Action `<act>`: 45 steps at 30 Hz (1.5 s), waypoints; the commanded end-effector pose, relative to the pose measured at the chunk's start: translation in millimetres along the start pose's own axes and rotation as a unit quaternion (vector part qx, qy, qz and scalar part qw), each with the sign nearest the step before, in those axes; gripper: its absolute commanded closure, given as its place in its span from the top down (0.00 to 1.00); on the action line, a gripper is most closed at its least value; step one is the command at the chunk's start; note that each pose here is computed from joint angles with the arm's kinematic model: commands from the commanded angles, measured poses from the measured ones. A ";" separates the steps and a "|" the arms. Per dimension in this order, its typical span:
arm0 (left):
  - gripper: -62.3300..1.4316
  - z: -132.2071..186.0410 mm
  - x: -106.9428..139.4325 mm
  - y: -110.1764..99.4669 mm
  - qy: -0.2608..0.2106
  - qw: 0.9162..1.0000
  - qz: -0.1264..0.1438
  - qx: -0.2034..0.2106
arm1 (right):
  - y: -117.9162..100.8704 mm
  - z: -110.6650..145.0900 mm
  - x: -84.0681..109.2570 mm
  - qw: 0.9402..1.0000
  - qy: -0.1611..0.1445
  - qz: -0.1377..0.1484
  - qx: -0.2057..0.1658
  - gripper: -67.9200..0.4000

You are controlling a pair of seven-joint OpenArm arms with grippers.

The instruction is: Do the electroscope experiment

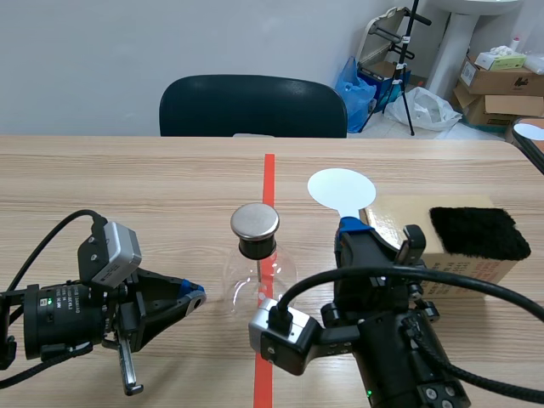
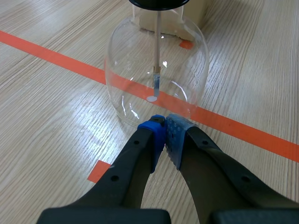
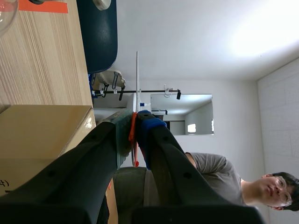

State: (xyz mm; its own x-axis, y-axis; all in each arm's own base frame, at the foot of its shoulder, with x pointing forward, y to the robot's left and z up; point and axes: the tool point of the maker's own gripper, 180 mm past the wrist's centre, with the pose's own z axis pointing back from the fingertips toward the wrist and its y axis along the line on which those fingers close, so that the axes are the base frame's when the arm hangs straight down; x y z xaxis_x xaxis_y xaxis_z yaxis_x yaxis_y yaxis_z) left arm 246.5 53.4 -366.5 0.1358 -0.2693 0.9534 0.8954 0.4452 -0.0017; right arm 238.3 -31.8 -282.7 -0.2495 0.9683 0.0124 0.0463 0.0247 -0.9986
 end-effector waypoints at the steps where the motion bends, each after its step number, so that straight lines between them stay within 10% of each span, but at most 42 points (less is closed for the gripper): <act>1: 0.08 -1.6 12.5 5.5 -0.020 1.000 -0.006 0.003 | -9.0 -4.2 -2.2 1.000 -0.001 0.001 -0.018 0.02; 33: 0.08 -1.5 12.4 5.6 -0.020 1.000 -0.006 0.003 | -8.9 -4.2 -2.5 1.000 -0.001 0.002 -0.018 0.02; 45: 0.08 -1.6 12.5 5.5 -0.020 1.000 -0.006 0.003 | -8.9 -2.6 22.4 0.997 -0.073 0.004 -0.018 0.02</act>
State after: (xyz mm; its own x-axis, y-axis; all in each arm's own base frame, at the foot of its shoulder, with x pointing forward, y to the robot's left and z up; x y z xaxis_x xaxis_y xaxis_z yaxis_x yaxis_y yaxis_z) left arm 246.5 53.4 -366.5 0.1358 -0.2693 0.9534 0.8954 0.4452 -0.0017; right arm 230.4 -8.0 -282.5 -0.3826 0.9239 0.0044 0.0465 0.0240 -0.9986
